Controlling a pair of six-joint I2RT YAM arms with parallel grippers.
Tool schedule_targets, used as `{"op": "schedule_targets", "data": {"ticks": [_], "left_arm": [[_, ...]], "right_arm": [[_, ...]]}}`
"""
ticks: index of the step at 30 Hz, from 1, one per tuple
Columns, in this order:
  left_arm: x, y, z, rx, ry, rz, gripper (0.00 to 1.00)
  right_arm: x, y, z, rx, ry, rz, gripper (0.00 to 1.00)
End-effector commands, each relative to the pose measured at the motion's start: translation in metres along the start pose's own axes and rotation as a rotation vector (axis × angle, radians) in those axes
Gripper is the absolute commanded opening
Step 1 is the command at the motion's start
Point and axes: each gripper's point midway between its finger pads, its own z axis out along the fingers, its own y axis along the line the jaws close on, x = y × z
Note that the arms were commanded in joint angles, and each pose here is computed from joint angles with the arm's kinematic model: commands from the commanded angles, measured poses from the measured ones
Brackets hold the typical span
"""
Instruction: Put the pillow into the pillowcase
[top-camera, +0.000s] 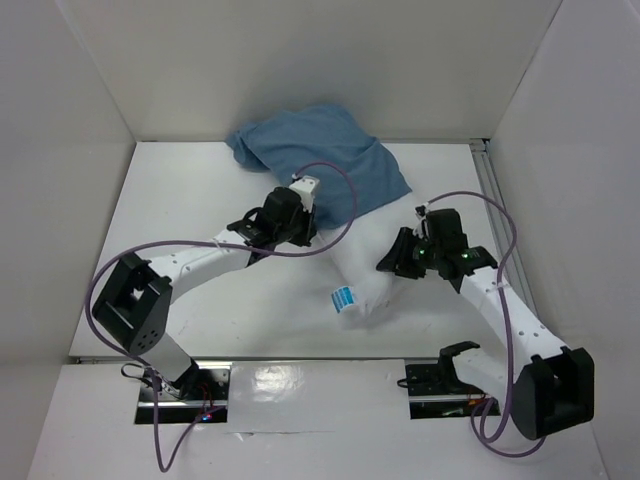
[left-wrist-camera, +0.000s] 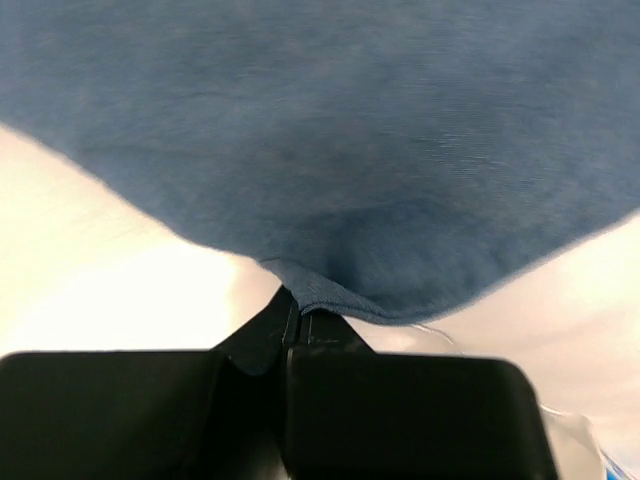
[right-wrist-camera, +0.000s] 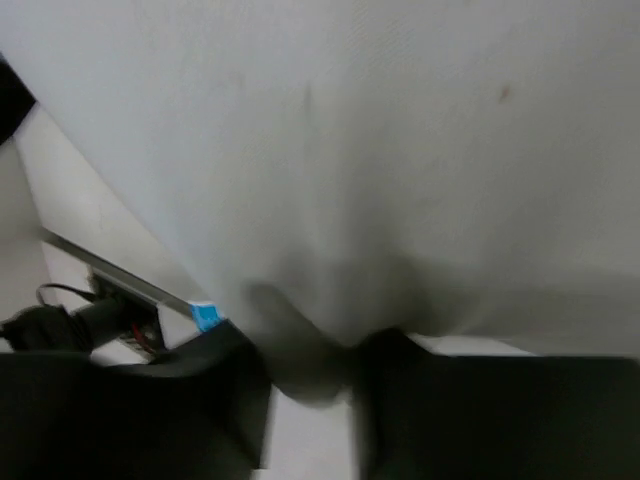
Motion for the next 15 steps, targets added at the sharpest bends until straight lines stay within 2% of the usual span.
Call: {"op": "schedule_targets", "data": {"ticks": [1,2,3,4,6,7,8,11,13,15], "left_arm": [[-0.047,-0.056,-0.027,0.161,-0.081,0.000,0.00],[-0.056,-0.066,-0.033,0.188,-0.092,-0.004,0.00],[-0.079,-0.084,-0.045,0.248,-0.126,0.005,0.00],[-0.095,-0.104,-0.059,0.298,-0.158,0.019,0.00],[-0.131,-0.132,-0.084,0.369,-0.219,0.035,0.00],[-0.166,-0.160,-0.113,0.459,-0.280,0.054,0.00],[-0.184,-0.173,-0.131,0.505,-0.320,0.064,0.00],[-0.228,-0.217,-0.191,0.702,-0.430,0.073,0.00],[-0.227,-0.239,-0.214,0.835,-0.413,0.049,0.00],[-0.221,-0.252,-0.216,0.916,-0.404,0.018,0.00]], "right_arm": [[-0.061,0.058,0.010,-0.202,-0.213,-0.049,0.26],[-0.072,0.075,0.007,-0.249,-0.231,-0.077,0.03],[-0.086,0.090,0.003,-0.286,-0.256,-0.083,0.00],[-0.118,0.121,-0.012,-0.352,-0.328,-0.124,0.00],[-0.156,0.149,-0.035,-0.390,-0.417,-0.161,0.00],[-0.186,0.176,-0.063,-0.430,-0.494,-0.202,0.00],[-0.200,0.185,-0.077,-0.442,-0.533,-0.211,0.00],[-0.217,0.212,-0.115,-0.502,-0.622,-0.234,0.00],[-0.206,0.207,-0.105,-0.525,-0.597,-0.181,0.00],[-0.182,0.174,-0.064,-0.476,-0.538,-0.102,0.00]]}}
